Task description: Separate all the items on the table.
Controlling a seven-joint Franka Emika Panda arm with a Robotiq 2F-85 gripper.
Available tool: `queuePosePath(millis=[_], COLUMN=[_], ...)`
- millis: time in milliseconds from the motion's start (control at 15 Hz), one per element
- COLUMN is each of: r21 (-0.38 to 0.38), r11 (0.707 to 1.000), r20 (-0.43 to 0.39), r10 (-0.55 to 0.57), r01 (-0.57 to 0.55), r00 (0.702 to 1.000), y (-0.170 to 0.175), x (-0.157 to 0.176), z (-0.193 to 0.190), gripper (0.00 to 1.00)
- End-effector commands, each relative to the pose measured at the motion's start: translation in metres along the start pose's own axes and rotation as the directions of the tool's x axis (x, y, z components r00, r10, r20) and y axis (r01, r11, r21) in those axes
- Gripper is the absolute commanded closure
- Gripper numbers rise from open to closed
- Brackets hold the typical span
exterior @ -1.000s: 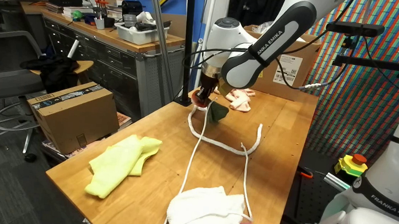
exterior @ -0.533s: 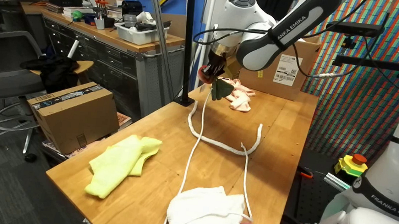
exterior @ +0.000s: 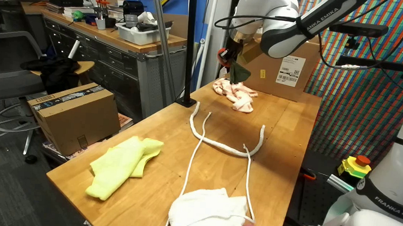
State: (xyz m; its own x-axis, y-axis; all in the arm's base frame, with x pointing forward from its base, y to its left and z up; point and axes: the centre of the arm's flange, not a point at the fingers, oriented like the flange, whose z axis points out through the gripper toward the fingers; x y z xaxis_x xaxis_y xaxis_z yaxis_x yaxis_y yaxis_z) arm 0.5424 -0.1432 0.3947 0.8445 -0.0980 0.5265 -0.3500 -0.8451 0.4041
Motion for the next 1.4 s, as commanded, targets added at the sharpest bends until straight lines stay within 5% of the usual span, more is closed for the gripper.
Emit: queuePosePath(millis=[0, 800, 1333], r21=[-0.090, -0.348, -0.504], r11=[0.995, 0.936, 0.854], r20=[0.009, 0.200, 0.276], r10=[0.034, 0.130, 0.304], r01=[-0.033, -0.054, -0.132], r00=[0.999, 0.971, 0.912], y=[0.023, 0.072, 0.125], x=[-0.018, -0.070, -0.101], z=[-0.023, -0.009, 0.028], gripper=[0.93, 0.93, 0.92])
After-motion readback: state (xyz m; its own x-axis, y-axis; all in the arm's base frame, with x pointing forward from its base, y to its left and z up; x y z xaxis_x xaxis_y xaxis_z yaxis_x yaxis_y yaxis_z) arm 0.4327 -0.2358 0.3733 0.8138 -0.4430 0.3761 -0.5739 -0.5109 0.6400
